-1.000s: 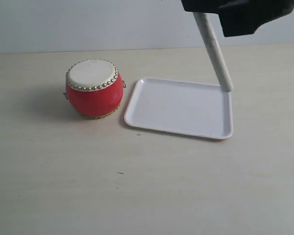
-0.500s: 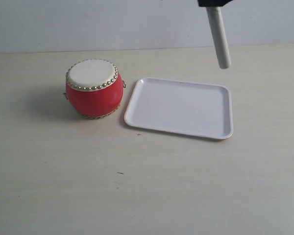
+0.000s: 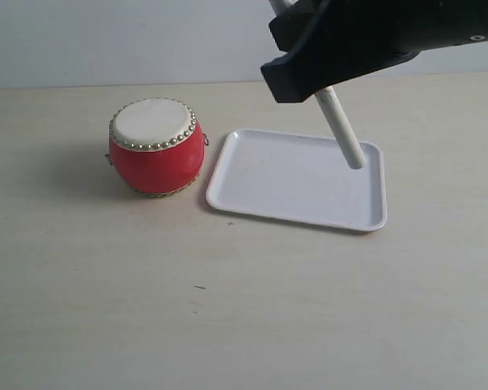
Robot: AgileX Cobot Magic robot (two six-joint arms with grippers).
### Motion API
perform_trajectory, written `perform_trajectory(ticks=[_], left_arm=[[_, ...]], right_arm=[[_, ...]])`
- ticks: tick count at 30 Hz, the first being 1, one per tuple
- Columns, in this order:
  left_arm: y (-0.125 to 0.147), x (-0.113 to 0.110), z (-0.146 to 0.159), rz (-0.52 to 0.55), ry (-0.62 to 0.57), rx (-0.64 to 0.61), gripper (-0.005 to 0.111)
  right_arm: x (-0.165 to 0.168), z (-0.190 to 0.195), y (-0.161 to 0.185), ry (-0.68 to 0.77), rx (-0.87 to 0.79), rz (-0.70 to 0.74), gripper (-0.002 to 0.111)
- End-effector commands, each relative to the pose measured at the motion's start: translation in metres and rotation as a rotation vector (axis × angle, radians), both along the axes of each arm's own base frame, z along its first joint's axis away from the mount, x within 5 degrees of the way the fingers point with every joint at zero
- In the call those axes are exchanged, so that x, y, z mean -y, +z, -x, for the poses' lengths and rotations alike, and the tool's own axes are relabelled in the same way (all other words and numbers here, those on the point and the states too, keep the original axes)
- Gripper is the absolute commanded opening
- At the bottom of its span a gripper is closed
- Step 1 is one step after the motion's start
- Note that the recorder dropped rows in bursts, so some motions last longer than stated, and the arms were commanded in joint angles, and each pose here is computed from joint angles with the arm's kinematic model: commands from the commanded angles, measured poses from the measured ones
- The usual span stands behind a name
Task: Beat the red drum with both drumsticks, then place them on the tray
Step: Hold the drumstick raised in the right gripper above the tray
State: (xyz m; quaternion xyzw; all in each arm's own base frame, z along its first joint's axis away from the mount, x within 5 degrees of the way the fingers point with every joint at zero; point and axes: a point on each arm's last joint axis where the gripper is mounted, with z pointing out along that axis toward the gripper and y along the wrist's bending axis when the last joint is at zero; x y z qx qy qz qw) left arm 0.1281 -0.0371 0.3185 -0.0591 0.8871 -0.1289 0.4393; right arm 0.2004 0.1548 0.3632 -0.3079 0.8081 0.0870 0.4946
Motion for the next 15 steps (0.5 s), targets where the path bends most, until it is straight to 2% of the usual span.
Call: perform_trajectory(ticks=[1,15], left_arm=[[0.0007,-0.0003,0.0005,0.001,-0.002,0.011,0.000],[0.0007,-0.0003,0.0005,0.001,-0.002,0.011,0.000]], right_arm=[[-0.0028,0.0004,0.0014,0.009,-0.002,-0.035,0.000],[-0.0028,0.0005,0.0012,0.008,-0.006,-0.036,0.000]])
